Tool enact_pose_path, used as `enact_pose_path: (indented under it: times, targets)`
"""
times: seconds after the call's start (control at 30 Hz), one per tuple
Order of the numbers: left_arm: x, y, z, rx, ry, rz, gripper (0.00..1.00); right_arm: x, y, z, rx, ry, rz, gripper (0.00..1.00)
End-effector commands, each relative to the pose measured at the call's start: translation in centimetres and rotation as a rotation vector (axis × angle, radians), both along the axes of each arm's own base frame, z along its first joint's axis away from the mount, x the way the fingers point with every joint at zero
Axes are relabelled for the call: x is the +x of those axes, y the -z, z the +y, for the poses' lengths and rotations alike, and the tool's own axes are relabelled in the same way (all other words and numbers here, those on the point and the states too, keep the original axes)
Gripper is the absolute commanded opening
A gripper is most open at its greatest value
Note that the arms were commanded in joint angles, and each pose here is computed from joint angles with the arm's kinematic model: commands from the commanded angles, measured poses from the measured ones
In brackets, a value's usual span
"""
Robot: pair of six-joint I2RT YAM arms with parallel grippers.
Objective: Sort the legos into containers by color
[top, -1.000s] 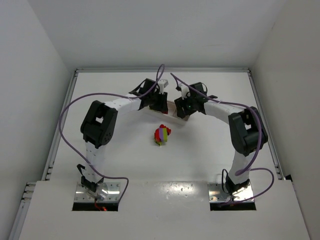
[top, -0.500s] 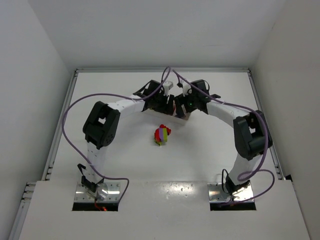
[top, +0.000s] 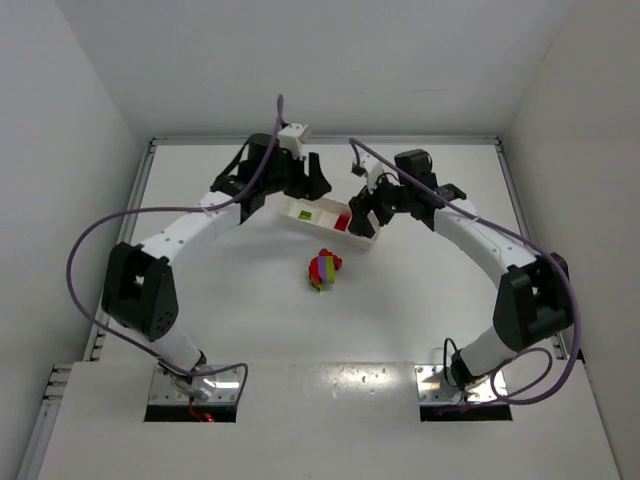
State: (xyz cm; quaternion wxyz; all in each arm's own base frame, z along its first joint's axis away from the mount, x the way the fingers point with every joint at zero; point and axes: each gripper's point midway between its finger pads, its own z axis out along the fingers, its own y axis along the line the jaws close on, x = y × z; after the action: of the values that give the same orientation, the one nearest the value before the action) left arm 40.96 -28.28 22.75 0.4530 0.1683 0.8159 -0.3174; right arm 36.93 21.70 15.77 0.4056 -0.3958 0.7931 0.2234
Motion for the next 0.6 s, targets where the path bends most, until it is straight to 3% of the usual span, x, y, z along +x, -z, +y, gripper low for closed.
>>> enact_pose_path:
  times: [0.0, 0.27, 0.4, 0.43, 0.57]
  targets:
    - [-0.8, 1.2, 4.8, 0.006, -0.055, 0.104, 0.67, -4.0, -0.6, 2.7, 0.038, -0.298, 0.040, 0.86]
    - [-0.9, 2.8, 12.8, 0.045, -0.191, 0.168, 0.67, -8.9, 2.0, 7.2, -0.022, -0.568, 0.025, 1.00]
    - [-0.7, 3.6, 15.0, 0.049, -0.243, 0.201, 0.69, -10.4, 4.4, 8.6, -0.091, -0.637, 0.043, 1.00]
    - [-0.7, 3.3, 15.2, 0.052, -0.252, 0.191, 0.76, -10.5, 4.5, 8.7, -0.105, -0.645, 0.031, 1.00]
    - [-0.7, 3.3, 15.8, 0.062, -0.268, 0.183, 0.79, -10.6, 6.0, 8.9, -0.145, -0.642, 0.014, 1.00]
